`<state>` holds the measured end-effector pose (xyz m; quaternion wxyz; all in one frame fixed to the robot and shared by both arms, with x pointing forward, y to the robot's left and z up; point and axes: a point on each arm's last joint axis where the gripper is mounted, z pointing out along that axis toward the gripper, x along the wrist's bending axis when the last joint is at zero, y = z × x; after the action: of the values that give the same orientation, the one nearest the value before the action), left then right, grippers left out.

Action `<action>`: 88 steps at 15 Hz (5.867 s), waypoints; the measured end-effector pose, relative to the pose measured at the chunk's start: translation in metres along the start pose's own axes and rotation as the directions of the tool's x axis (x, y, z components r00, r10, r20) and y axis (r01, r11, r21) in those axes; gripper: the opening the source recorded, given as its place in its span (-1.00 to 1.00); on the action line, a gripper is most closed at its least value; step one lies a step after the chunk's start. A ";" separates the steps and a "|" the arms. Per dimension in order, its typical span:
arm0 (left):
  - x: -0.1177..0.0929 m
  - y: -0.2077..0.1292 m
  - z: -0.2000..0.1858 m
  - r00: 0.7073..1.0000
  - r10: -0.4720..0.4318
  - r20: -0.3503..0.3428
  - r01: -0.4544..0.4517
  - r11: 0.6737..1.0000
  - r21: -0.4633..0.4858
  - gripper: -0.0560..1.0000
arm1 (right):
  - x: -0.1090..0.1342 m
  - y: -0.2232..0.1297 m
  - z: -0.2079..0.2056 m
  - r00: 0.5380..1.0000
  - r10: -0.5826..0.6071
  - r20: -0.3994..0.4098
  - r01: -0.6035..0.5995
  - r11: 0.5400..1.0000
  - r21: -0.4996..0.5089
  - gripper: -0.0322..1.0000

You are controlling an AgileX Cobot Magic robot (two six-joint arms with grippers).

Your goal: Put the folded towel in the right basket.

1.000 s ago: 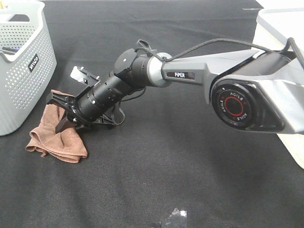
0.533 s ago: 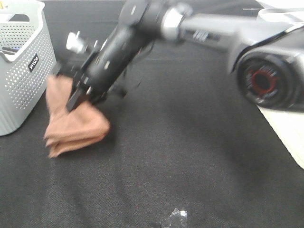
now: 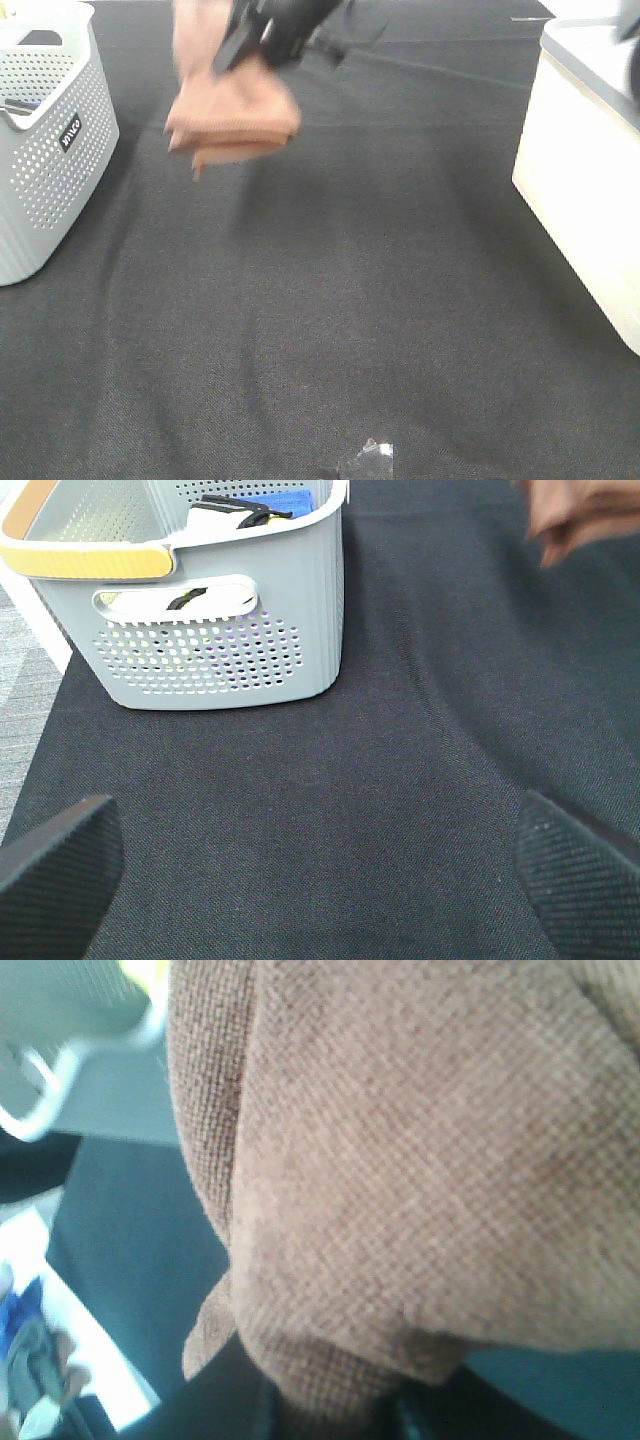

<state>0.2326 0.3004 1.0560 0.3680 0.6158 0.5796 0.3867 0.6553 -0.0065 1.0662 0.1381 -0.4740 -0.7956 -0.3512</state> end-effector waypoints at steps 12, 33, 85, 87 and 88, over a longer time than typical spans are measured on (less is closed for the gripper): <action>0.000 0.000 0.000 1.000 0.000 0.000 0.000 1.000 0.000 0.98 | -0.082 -0.073 -0.287 0.764 0.262 0.590 -0.066 0.941 -0.332 -0.55; 0.000 0.000 0.000 1.000 0.000 0.000 0.000 1.000 0.000 0.98 | -0.189 -0.139 -0.278 0.618 0.423 0.663 -0.377 0.899 -0.222 0.93; 0.000 0.000 0.000 1.000 0.001 -0.001 -0.001 1.000 0.000 0.98 | 0.006 -0.458 -0.230 0.667 0.296 0.684 0.202 0.811 -0.548 0.92; 0.000 0.000 0.000 1.000 0.001 -0.001 -0.001 1.000 0.000 0.98 | 0.006 -0.458 -0.230 0.667 0.296 0.684 0.202 0.811 -0.548 0.92; 0.000 0.000 0.000 1.000 0.001 -0.001 -0.001 1.000 0.000 0.98 | 0.006 -0.458 -0.230 0.667 0.296 0.684 0.202 0.811 -0.548 0.92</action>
<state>0.2326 0.3004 1.0560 0.3676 0.6158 0.5796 0.3870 0.2359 -0.3001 1.0378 -0.3406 -0.6146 -0.6203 -0.3486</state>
